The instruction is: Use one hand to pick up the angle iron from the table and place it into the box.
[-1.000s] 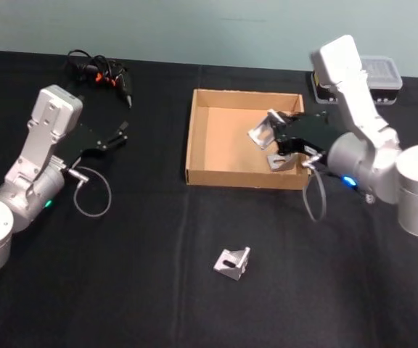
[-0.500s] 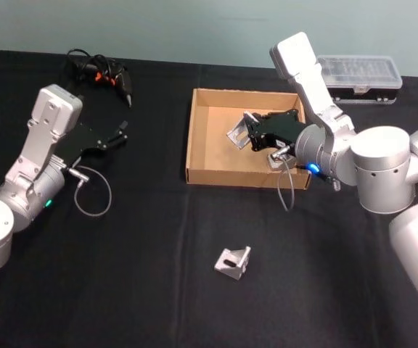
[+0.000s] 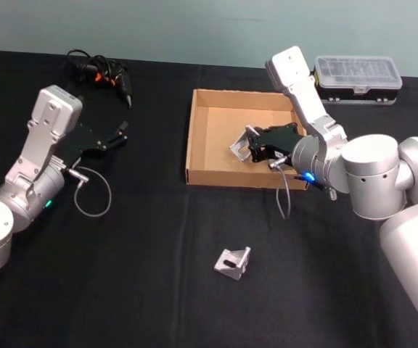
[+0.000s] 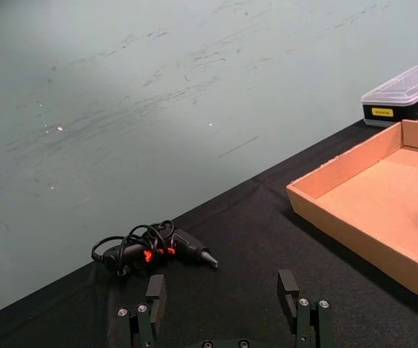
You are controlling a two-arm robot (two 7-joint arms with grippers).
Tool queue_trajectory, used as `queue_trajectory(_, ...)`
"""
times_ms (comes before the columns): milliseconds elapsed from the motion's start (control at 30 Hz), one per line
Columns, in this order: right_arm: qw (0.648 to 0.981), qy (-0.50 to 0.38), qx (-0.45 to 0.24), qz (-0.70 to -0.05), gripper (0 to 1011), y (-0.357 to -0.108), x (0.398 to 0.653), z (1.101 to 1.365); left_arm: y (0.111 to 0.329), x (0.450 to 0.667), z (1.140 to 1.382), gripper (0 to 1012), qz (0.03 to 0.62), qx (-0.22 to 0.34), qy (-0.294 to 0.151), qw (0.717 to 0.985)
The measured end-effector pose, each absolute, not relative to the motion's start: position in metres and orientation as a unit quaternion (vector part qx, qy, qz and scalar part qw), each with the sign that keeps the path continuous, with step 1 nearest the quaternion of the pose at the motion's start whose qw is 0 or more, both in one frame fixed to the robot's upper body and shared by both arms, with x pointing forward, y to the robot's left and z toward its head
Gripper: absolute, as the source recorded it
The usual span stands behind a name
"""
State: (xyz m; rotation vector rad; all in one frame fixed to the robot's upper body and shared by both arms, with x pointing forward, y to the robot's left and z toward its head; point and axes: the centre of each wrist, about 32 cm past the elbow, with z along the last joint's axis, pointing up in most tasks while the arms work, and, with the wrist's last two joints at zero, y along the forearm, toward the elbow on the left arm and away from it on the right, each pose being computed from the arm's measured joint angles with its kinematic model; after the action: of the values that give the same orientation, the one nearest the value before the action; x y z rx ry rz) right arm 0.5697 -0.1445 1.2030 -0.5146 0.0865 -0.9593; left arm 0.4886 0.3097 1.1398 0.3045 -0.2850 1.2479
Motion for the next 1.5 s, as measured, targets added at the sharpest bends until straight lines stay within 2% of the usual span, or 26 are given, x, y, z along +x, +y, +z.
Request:
queue_trajectory(667,0.844,0.058,-0.254,-0.468,80,-0.152,0.567,1.2,0.31,0.489,1.14,1011,0.58,0.141,-0.132,0.791)
queue_trajectory(767,0.844,0.059,-0.254,-0.469,106,-0.153,0.566,1.2,0.31,0.489,1.14,1011,0.58,0.141,-0.132,0.791)
queue_trajectory(800,0.844,0.059,-0.254,-0.469,157,-0.153,0.566,1.2,0.31,0.489,1.14,1011,0.58,0.141,-0.132,0.791)
queue_trajectory(867,0.844,0.059,-0.254,-0.469,191,-0.153,0.566,1.2,0.31,0.489,1.14,1011,0.58,0.142,-0.132,0.791)
queue_trajectory(900,0.844,0.059,-0.254,-0.469,253,-0.153,0.566,1.199,0.31,0.489,1.14,1011,0.58,0.142,-0.132,0.791)
queue_trajectory(1033,0.844,0.06,-0.253,-0.469,348,-0.154,0.566,1.199,0.31,0.489,1.14,1011,0.58,0.141,-0.132,0.791)
queue_trajectory(1067,0.844,0.06,-0.252,-0.469,408,-0.154,0.565,1.199,0.31,0.489,1.14,1011,0.58,0.141,-0.132,0.791)
queue_trajectory(1133,0.844,0.06,-0.251,-0.47,446,-0.155,0.565,1.199,0.31,0.489,1.14,1011,0.58,0.142,-0.132,0.791)
queue_trajectory(1267,0.845,0.058,-0.247,-0.471,609,-0.156,0.565,1.199,0.31,0.489,1.14,1011,0.58,0.141,-0.132,0.791)
queue_trajectory(1500,0.846,0.055,-0.243,-0.471,805,-0.157,0.564,1.2,0.31,0.489,1.14,1011,0.58,0.141,-0.132,0.791)
